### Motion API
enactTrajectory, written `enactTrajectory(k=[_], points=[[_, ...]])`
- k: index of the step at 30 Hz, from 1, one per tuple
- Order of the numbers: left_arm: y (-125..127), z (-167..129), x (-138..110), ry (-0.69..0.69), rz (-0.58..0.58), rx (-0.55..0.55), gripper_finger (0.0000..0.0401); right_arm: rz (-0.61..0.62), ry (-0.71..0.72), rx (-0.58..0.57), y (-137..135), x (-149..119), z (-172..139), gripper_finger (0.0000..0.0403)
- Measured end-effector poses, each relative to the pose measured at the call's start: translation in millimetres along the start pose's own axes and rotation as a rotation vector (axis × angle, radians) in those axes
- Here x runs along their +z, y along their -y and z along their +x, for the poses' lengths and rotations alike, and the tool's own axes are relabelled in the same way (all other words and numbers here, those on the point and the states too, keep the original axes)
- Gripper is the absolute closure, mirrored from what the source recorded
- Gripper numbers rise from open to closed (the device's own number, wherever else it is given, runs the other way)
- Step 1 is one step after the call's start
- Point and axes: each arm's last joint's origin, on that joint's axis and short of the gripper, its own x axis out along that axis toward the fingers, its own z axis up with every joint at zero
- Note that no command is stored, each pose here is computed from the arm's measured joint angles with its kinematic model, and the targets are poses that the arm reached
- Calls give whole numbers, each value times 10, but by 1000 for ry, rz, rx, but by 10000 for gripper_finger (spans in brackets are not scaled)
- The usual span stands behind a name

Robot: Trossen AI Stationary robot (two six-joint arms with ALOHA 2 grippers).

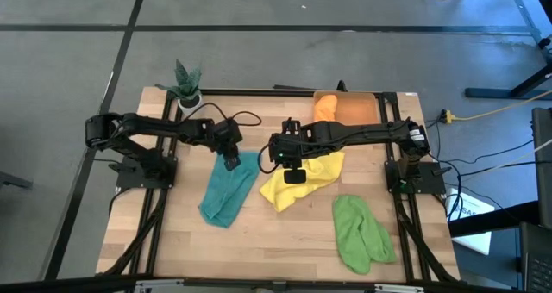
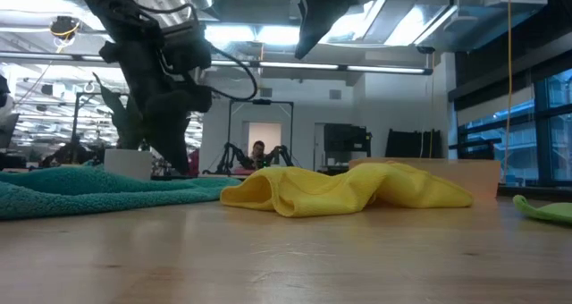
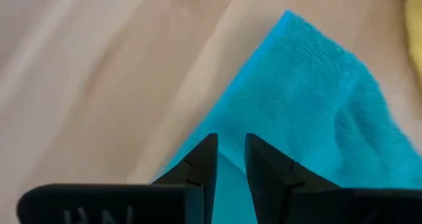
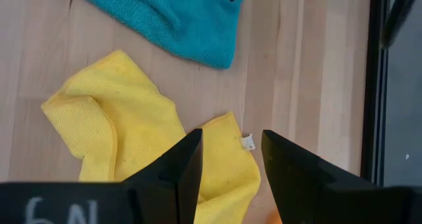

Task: Roll microfiber towels into tight, uniform cylinder then place into a basket
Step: Roll the blue microfiber towel

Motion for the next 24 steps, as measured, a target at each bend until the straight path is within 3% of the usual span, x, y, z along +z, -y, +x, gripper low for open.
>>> enactTrajectory(k=[6, 20, 24], points=[[-49, -4, -1, -17, -86, -20, 332, 2, 7, 0, 1, 7, 0, 246], [-62, 3, 1, -19, -99, -16, 332, 3, 14, -1, 1, 14, 1, 246], [-51, 49, -15, -56, -102, -71, 332, 2, 15, 6, -2, 15, 1, 246]])
